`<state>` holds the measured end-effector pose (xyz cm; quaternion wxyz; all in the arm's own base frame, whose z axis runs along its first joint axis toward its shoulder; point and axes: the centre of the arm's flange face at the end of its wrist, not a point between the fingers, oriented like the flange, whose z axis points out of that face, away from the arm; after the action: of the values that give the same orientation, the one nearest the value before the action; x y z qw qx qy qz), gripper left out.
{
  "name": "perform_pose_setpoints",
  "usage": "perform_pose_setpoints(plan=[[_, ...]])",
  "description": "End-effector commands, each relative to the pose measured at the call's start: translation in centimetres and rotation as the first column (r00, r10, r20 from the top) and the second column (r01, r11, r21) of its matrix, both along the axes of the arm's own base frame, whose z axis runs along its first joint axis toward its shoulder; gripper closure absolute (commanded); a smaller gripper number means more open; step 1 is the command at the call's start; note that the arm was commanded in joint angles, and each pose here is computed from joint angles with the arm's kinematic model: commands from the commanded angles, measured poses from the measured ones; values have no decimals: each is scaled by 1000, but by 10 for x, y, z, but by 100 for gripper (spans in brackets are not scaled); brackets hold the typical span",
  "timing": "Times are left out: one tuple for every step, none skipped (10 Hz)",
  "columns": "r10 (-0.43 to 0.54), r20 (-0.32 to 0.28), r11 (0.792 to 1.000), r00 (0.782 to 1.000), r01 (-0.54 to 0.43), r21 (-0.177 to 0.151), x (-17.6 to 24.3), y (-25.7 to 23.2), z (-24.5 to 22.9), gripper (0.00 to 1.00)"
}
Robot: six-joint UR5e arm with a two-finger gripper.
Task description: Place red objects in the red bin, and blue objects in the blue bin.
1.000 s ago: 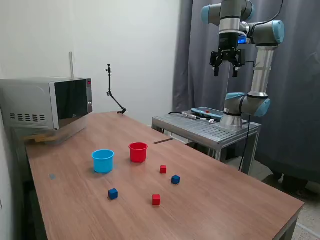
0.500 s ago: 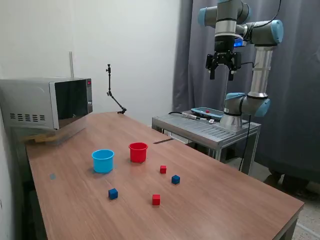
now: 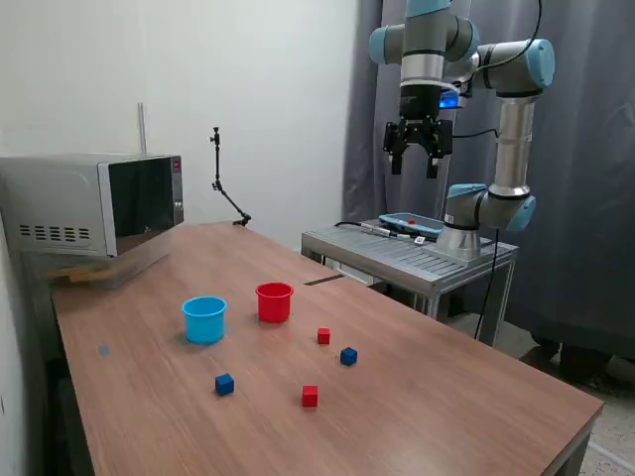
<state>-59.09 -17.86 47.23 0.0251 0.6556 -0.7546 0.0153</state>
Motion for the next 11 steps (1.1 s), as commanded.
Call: perform_pose_setpoints(plan=[[-46, 19, 999, 999, 46, 1, -36, 6, -29, 0], [-54, 16, 999, 998, 54, 0, -61, 10, -38, 0], [-65, 16, 998, 998, 65, -1, -94, 15, -53, 0], [-69, 1, 998, 998, 69, -3, -110, 18, -69, 0], [-69, -46, 998, 997, 69, -10, -119, 18, -75, 0], [-72, -51, 997, 996, 72, -11, -130, 18, -87, 0], [-81, -60, 997, 995, 81, -13, -154, 24, -108, 0], [-92, -55, 996, 994, 91, -15, -171, 32, -125, 0], [-95, -49, 995, 994, 94, -14, -177, 34, -137, 0], [-103, -63, 995, 993, 102, -15, -188, 40, -142, 0], [-113, -52, 994, 992, 113, -14, -198, 49, -157, 0]])
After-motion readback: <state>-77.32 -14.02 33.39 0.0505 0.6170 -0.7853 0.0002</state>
